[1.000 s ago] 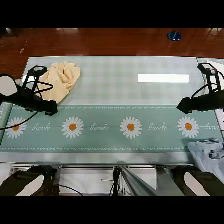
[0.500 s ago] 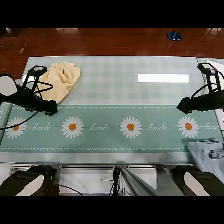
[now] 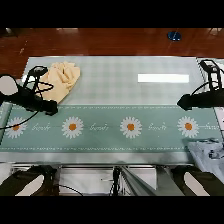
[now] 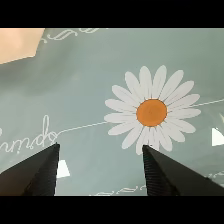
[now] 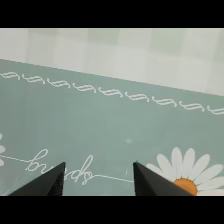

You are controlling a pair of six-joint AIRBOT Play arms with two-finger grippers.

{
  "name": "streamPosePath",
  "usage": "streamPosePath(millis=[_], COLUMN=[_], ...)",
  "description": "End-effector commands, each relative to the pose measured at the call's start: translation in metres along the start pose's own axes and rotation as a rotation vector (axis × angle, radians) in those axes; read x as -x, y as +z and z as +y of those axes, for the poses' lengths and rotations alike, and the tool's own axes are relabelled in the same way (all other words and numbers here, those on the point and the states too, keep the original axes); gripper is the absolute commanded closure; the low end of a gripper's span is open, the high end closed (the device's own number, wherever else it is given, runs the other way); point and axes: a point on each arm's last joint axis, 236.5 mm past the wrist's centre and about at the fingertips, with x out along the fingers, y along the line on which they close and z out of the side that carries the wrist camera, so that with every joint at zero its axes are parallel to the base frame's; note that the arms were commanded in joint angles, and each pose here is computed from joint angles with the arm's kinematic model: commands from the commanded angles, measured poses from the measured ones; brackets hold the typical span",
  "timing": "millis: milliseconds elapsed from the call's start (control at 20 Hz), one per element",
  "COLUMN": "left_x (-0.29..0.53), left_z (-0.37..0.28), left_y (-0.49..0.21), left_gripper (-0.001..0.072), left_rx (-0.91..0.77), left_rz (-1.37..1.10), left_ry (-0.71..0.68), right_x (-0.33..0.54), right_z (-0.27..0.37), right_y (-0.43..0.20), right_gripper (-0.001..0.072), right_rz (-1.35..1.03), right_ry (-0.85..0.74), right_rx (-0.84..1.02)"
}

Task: Fold the shirts.

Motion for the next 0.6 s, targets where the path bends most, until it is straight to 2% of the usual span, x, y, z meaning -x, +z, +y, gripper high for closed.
streamPosePath(millis=[0, 300, 450, 500, 550], left_x=[-0.001, -0.001, 0.024, 0.048, 0.071], left_z=[-0.001, -0.003, 0.032, 0.052, 0.073], left_y=[-0.005, -0.006, 0.061, 0.092, 0.115], left_gripper=[0.0113, 0.0111, 0.0087, 0.0012, 0.0009], left_rx=[0.001, 0.000, -0.004, 0.035, 0.106], left_rz=[0.025, 0.026, -0.248, -0.382, -0.497], left_ry=[-0.005, -0.015, 0.114, 0.164, 0.195], right_x=[0.001, 0.001, 0.001, 0.001, 0.001], right_z=[-0.001, -0.001, -0.001, -0.001, -0.001], right_y=[0.005, 0.006, 0.005, 0.005, 0.005], right_gripper=[0.0236, 0.0235, 0.0236, 0.0235, 0.0236], right_rz=[-0.023, -0.024, -0.022, -0.021, -0.020], right_ry=[-0.004, -0.005, -0.005, -0.004, -0.004], right_rx=[0.000, 0.000, 0.000, 0.000, 0.000])
